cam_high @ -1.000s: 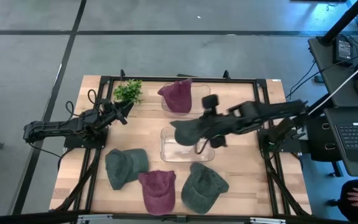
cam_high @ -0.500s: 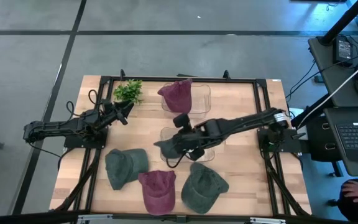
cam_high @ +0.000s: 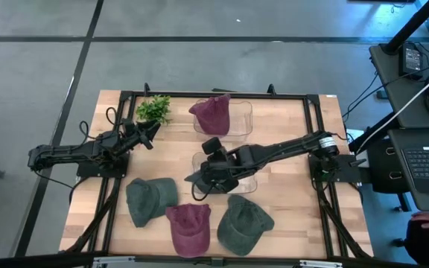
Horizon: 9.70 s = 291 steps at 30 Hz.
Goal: Pick & Place hat
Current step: Put the right black cap into the bottom transparent bin
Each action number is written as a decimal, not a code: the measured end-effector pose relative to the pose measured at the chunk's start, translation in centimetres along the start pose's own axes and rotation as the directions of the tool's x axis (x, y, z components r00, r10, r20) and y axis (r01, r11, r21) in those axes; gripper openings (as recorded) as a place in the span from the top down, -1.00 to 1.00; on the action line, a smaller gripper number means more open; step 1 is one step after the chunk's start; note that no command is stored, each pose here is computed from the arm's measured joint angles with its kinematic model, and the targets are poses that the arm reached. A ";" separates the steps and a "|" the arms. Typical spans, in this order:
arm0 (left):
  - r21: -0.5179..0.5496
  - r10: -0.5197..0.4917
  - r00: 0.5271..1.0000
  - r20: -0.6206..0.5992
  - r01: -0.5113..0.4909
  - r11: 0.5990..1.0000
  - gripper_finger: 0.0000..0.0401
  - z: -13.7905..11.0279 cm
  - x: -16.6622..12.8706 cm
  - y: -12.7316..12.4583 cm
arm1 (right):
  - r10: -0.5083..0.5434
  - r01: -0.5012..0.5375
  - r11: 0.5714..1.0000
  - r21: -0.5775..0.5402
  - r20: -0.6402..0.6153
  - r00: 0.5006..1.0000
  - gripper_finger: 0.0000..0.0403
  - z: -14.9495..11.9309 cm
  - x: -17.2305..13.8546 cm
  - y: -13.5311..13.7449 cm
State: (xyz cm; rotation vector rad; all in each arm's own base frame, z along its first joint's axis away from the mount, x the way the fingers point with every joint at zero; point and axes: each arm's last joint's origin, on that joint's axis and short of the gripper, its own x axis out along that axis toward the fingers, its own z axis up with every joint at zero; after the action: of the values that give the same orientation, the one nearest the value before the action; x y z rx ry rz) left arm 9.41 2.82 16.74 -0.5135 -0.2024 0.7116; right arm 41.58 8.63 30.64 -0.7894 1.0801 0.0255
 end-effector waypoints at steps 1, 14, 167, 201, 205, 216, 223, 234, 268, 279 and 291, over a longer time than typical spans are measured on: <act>0.000 0.000 1.000 0.000 0.000 1.000 0.05 0.0 0.0 0.0 | 0.005 -0.005 1.000 0.004 0.009 1.000 0.45 0.1 0.0 0.0; 0.086 -0.001 1.000 0.001 0.001 0.996 0.05 0.0 0.0 0.0 | -0.047 0.034 0.988 0.153 0.079 0.996 -0.04 0.5 -2.7 -2.7; 0.046 -0.138 0.987 -0.087 0.142 0.989 0.05 -0.3 0.0 -0.4 | 0.415 -0.049 0.114 0.992 -0.003 0.910 -0.55 -11.8 0.9 22.6; 0.051 -0.132 0.987 -0.090 0.137 0.989 0.05 -0.3 0.0 -0.4 | 0.340 -0.183 0.587 0.789 -0.035 0.940 0.94 -10.9 -11.8 18.6; 0.051 -0.132 0.987 -0.090 0.137 0.989 0.06 -0.3 0.0 -0.4 | 0.320 -0.186 0.654 0.733 -0.045 0.946 0.94 -9.9 -16.1 15.5; 0.051 -0.132 0.987 -0.089 0.137 0.989 0.06 -0.3 0.0 -0.4 | -0.055 -0.083 0.827 0.557 0.226 0.973 0.94 -9.2 -24.4 6.6; 0.051 -0.132 0.987 -0.089 0.137 0.989 0.05 -0.3 0.0 -0.4 | -0.218 0.140 0.931 0.337 0.205 0.954 0.94 -8.4 -22.9 2.5; 0.142 -0.131 0.987 -0.089 0.143 0.979 0.05 -0.3 0.0 -0.4 | -0.327 0.332 0.943 -0.031 0.104 0.939 0.94 -5.2 -16.8 2.0; 0.224 -0.132 0.987 -0.089 0.149 0.963 0.05 -0.3 0.0 -0.4 | -0.273 0.301 0.934 -0.192 0.159 0.949 0.94 -5.5 -15.3 6.0; 0.223 -0.132 0.987 -0.089 0.149 0.963 0.05 -0.3 0.0 -0.4 | -0.280 0.302 0.948 -0.098 0.187 0.941 0.94 -7.0 -11.2 6.4; 0.222 -0.137 0.986 -0.093 0.155 0.963 0.05 -0.3 0.0 -0.4 | -0.118 0.136 0.990 -0.031 0.333 0.935 0.93 -6.8 -8.6 5.5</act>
State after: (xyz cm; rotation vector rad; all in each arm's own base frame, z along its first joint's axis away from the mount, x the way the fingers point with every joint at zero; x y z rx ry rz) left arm 9.74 2.44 16.66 -0.3008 -0.0838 0.5612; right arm 29.84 11.67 32.79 -0.8669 0.7103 0.0755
